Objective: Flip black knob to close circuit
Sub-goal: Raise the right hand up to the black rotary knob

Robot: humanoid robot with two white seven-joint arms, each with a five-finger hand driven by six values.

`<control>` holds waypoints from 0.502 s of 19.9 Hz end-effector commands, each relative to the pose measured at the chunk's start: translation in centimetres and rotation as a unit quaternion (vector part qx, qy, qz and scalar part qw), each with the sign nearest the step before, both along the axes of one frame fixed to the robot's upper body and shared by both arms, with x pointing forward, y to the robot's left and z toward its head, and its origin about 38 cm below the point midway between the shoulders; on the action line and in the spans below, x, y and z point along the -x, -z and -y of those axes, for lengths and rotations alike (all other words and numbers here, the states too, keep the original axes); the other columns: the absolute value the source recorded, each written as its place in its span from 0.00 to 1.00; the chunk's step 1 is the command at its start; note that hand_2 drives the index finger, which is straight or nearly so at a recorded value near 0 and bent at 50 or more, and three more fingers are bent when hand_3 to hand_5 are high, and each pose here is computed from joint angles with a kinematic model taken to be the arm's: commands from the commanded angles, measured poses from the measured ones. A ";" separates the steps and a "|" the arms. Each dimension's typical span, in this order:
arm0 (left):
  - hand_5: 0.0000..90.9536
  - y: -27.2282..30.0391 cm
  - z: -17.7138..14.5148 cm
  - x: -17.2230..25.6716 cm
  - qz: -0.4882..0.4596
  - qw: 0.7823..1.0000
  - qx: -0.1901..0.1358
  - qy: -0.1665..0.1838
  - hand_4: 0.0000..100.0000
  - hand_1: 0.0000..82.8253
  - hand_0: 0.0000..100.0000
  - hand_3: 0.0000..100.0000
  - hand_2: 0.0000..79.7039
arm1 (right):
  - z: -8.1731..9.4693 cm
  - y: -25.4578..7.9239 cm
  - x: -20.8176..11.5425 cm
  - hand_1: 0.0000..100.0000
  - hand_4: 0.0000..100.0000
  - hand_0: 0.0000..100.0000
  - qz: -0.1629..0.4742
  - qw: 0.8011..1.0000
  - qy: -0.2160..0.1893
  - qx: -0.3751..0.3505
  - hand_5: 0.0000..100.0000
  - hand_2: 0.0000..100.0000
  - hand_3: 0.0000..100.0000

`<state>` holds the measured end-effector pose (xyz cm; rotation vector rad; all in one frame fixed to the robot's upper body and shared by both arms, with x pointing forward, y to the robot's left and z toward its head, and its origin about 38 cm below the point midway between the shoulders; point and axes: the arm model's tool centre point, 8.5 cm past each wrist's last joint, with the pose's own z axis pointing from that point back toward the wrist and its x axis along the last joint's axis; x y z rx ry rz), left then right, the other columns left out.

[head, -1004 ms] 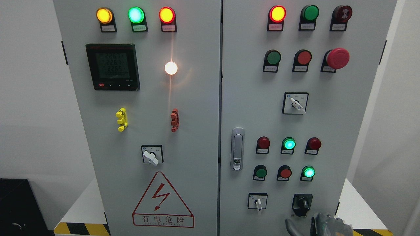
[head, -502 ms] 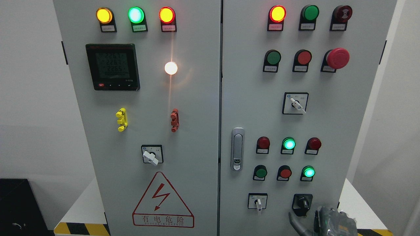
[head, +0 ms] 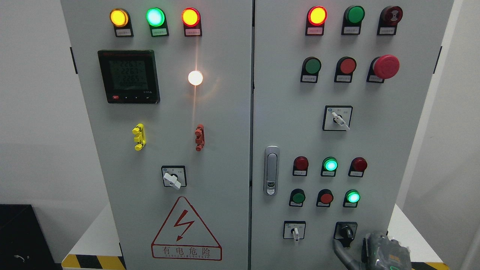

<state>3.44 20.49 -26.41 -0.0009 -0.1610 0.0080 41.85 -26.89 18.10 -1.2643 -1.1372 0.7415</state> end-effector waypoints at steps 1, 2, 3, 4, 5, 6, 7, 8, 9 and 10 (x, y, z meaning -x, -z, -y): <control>0.00 0.0 0.0 0.4 -0.003 1.000 0.000 -0.001 0.00 0.67 0.12 0.00 0.00 | 1.0 0.9 -0.2 0.00 0.92 0.00 -0.012 1.000 0.011 0.009 0.93 0.89 1.00; 0.00 0.0 0.0 0.4 -0.003 1.000 0.000 0.000 0.00 0.67 0.12 0.00 0.00 | 1.1 1.0 -0.2 0.00 0.92 0.00 -0.013 1.000 0.012 0.008 0.93 0.89 1.00; 0.00 0.0 0.0 0.4 -0.003 1.000 0.000 0.000 0.00 0.67 0.12 0.00 0.00 | 1.2 1.1 -0.2 0.00 0.92 0.00 -0.013 1.000 0.013 0.008 0.93 0.89 1.00; 0.00 0.0 0.0 0.4 -0.003 1.000 0.000 0.000 0.00 0.67 0.12 0.00 0.00 | 1.3 1.2 -0.2 0.00 0.92 0.00 -0.015 1.000 0.014 0.007 0.93 0.89 1.00; 0.00 0.0 0.0 0.4 -0.003 1.000 0.000 0.000 0.00 0.67 0.12 0.00 0.00 | 1.5 1.2 -0.2 0.00 0.92 0.00 -0.016 1.000 0.018 0.006 0.93 0.89 1.00; 0.00 0.0 0.1 0.4 -0.003 1.000 0.001 0.000 0.00 0.67 0.12 0.00 0.00 | 1.8 1.2 -0.1 0.00 0.92 0.00 -0.014 1.000 0.022 0.006 0.93 0.89 1.00; 0.00 0.0 0.0 0.4 -0.003 1.000 0.000 0.000 0.00 0.67 0.12 0.00 0.00 | 1.8 1.2 -0.1 0.00 0.92 0.00 -0.015 1.000 0.021 0.005 0.93 0.89 1.00; 0.00 0.0 0.0 0.4 -0.003 1.000 0.000 0.000 0.00 0.67 0.12 0.00 0.00 | 1.9 1.1 -0.1 0.00 0.92 0.00 -0.014 1.000 0.022 0.005 0.93 0.89 1.00; 0.00 0.0 0.1 0.4 -0.003 1.000 0.001 0.000 0.00 0.67 0.12 0.00 0.00 | 2.0 1.0 -0.1 0.00 0.91 0.00 -0.013 1.000 0.023 0.004 0.93 0.89 1.00; 0.00 0.0 0.0 0.4 -0.003 1.000 0.000 -0.001 0.00 0.67 0.12 0.00 0.00 | 2.0 1.0 -0.1 0.00 0.91 0.00 -0.012 1.000 0.024 0.003 0.93 0.88 1.00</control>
